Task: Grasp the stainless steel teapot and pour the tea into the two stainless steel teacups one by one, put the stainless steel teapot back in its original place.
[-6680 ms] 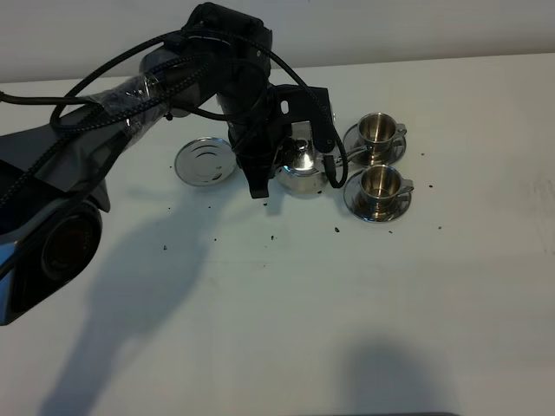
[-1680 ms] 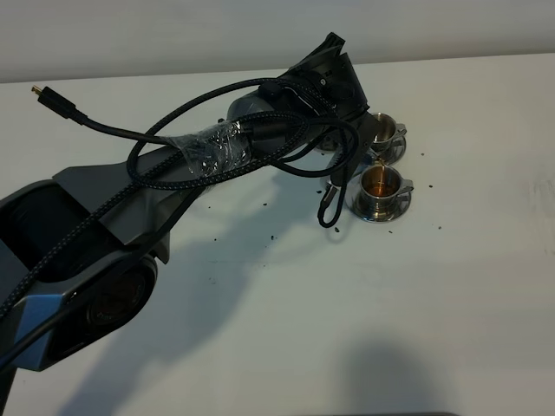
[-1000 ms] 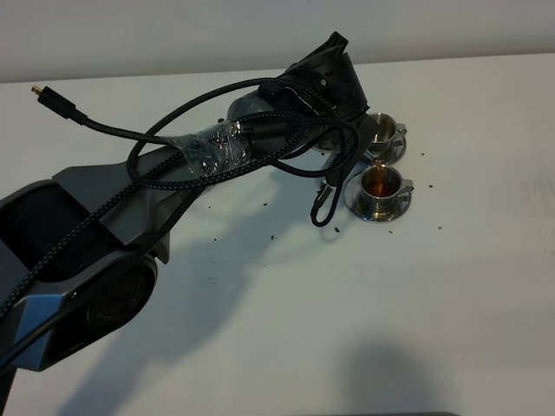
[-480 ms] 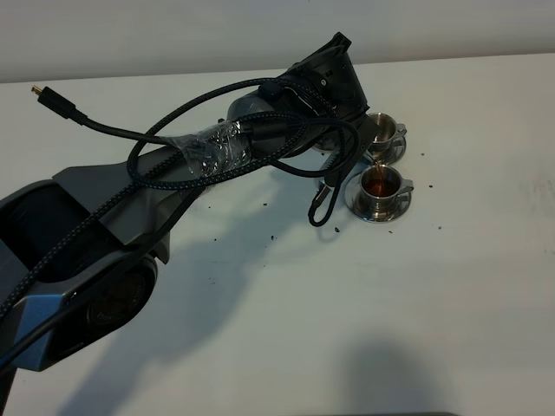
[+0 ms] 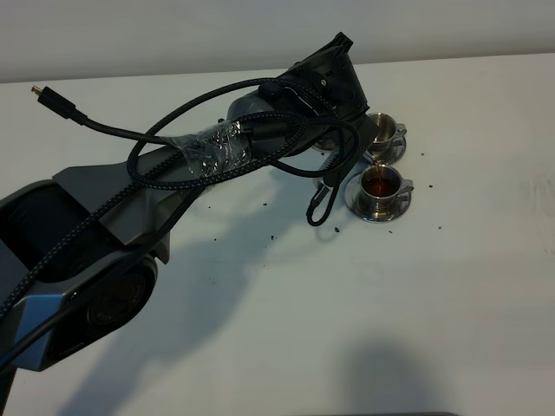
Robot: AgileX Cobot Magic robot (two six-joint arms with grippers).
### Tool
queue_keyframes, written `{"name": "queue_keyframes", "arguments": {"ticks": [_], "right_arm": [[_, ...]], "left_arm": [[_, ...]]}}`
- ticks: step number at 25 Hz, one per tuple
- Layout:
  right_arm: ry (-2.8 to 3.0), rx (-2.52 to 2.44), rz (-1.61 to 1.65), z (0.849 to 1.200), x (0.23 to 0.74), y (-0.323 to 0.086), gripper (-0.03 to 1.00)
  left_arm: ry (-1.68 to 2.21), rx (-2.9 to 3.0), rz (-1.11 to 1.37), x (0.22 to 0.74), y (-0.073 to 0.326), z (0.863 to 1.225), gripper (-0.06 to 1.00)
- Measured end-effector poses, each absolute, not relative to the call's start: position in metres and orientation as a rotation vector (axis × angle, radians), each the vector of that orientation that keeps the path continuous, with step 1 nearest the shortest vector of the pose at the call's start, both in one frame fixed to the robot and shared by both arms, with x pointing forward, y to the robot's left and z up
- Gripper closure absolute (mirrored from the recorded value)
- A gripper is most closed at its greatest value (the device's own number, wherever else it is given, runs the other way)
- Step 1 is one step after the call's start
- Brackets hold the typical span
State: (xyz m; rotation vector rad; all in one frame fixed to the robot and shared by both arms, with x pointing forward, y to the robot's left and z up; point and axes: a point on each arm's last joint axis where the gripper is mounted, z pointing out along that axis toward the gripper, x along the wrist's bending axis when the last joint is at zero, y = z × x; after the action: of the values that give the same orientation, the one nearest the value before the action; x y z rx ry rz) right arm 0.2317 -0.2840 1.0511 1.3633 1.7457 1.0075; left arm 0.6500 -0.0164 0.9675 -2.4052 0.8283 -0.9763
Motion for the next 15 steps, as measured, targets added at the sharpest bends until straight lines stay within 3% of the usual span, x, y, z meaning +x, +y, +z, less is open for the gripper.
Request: {"name": "queue_keyframes", "arguments": {"ticks": [15], "right_arm": [[1.746,1.363,1.008,1.0511,0.2317,-0.284,0.55]], "left_arm": [[0.896,-2.377,-0.991,0.651,-0.0189,0.9681,0.73]]}}
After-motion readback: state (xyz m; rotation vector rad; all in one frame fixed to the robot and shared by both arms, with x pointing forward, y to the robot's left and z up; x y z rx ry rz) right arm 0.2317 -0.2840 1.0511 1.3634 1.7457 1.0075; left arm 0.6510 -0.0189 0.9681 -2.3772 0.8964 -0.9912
